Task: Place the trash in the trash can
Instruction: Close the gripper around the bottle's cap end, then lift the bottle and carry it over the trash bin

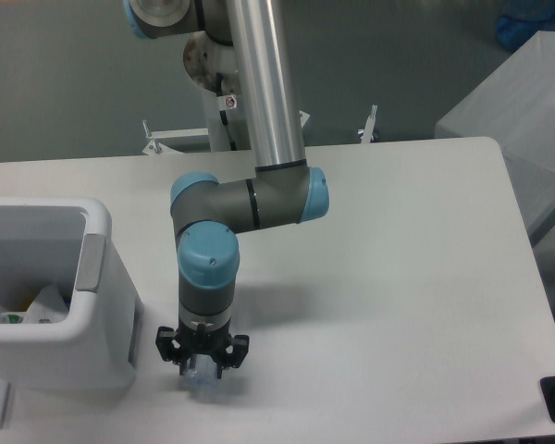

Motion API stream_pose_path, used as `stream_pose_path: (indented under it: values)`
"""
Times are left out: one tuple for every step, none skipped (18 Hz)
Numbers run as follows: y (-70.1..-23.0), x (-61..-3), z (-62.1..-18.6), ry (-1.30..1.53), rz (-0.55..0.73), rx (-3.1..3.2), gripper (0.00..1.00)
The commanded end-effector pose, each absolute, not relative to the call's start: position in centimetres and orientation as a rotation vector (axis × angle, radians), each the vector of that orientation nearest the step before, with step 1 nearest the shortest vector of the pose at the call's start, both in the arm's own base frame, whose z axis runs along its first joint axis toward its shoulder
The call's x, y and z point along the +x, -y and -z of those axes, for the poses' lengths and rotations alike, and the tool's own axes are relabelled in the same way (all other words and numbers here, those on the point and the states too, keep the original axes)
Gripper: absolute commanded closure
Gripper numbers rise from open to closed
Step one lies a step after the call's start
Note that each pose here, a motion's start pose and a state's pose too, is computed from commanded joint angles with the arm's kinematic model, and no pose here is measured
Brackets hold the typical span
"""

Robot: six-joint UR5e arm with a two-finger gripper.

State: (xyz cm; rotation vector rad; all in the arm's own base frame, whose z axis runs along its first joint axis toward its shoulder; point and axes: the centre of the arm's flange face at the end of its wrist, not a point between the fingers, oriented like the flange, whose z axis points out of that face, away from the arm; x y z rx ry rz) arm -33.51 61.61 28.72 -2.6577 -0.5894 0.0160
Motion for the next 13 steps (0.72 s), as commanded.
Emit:
stream_pose_path:
  values:
    - [-60.9,-35.1,-32.3,0.609,-0.055,-2.597,0.37]
    - [-60.5,-36.0,-35.1,0.614,-0.081,-2.547,0.37]
    - [-60.1,-37.3,-37.0,0.644,-0.079,-2.496,0.37]
    - [-60.0,-38.6,-39.3,0.684,-0.067,-2.433,0.37]
    - [-59.9,-39.8,-41.6,0.736,-0.062,-2.365,0.37]
    - [-60.0,-40.6,-44.1,0.769,-0.066,-2.304,0.37]
    - [-60.3,-40.9,-46.5,0.774,-0.084,-2.245,0.37]
    - [-60.5,-41.1,-48.6,0.776,-0.095,-2.192,0.37]
    - [-60.8,-40.7,-50.1,0.765,-0.099,-2.157,0.37]
    - [-61.2,-40.2,-51.3,0.734,-0.089,-2.127,0.37]
    - [-61.4,-39.6,-52.2,0.693,-0.058,-2.101,0.37]
    - [-61.2,-38.7,-54.1,0.649,-0.034,-2.067,0.37]
    - [-60.9,-37.6,-55.8,0.619,-0.024,-2.048,0.37]
